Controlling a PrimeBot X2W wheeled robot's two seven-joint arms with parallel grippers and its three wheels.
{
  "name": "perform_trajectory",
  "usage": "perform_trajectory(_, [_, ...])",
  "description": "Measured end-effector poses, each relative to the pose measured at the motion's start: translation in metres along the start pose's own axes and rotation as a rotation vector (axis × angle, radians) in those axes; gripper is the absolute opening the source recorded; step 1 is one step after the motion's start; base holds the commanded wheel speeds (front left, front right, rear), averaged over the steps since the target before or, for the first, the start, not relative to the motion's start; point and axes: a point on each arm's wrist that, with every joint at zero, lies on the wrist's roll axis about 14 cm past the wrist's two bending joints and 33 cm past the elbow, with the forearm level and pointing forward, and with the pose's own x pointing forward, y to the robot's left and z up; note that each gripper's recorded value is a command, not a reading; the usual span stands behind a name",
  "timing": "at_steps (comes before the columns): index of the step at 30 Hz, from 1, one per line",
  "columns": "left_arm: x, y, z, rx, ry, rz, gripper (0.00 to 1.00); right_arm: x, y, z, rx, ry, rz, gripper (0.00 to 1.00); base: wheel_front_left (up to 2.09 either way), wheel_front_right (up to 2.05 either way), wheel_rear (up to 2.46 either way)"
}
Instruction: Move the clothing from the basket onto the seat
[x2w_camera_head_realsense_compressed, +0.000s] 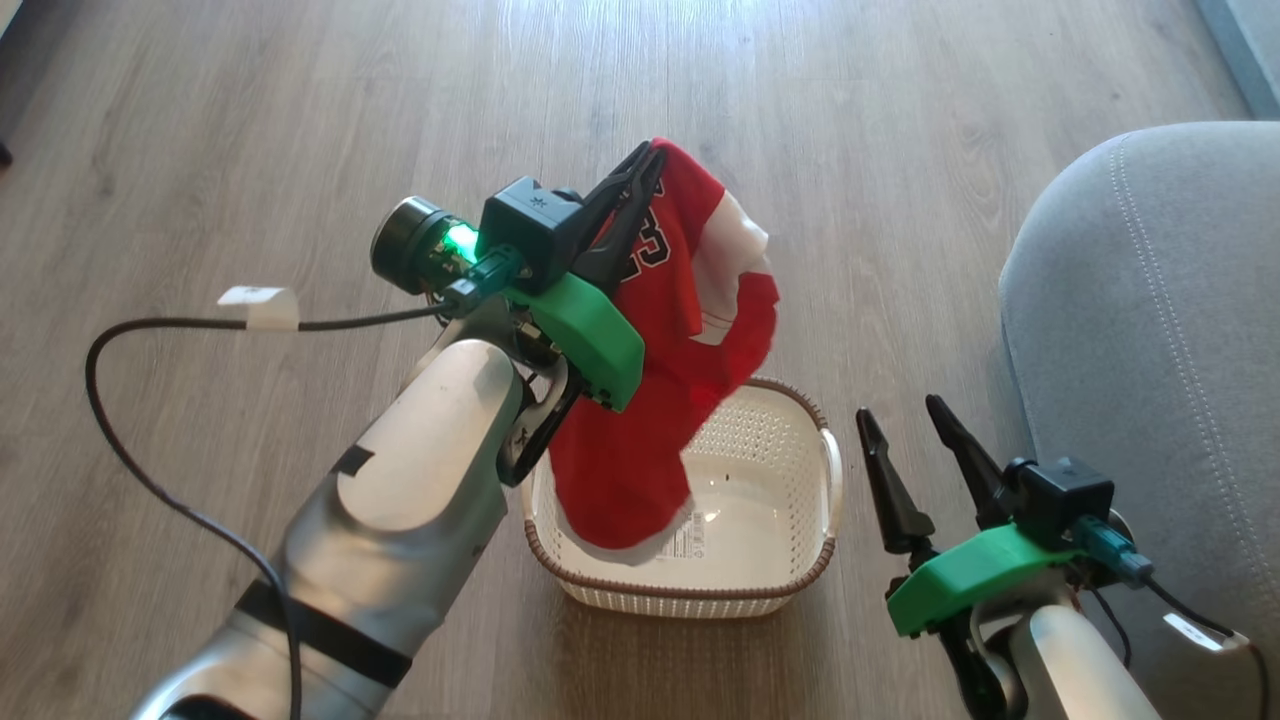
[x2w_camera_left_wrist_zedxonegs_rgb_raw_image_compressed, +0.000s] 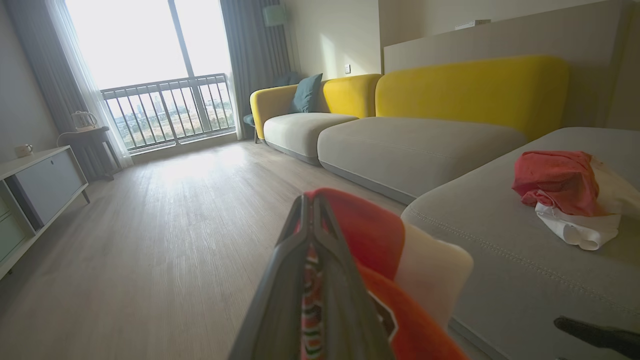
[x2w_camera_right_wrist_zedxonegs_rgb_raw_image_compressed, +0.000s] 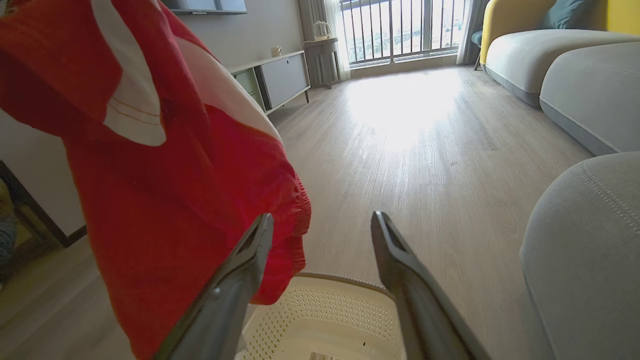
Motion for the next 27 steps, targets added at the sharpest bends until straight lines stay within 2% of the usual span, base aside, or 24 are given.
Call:
perform_trajectory(7, [0.000,-0.005,0.001,-0.006,-0.006,-0.017,0.00,0.003,0.018,-0.010,-0.014,0.031,0.059,1.00,0.00,0.00,0.00])
perform_trajectory(16, [-0.005,-0.009,0.000,-0.014,-0.001,-0.028,0.00,0.045,0.068,0.009,-0.122,-0.002,0.252,1.00,0.00,0.00,0.00])
perform_trajectory(22, [-0.011,-0.011,0.000,-0.016,0.004,-0.033,0.00,0.061,0.087,-0.008,-0.230,0.071,0.358,1.00,0.00,0.00,0.00])
perform_trajectory(27, [-0.016,-0.012,-0.001,-0.014,0.011,-0.031,0.00,0.074,0.105,-0.009,-0.275,0.090,0.424,1.00,0.00,0.00,0.00])
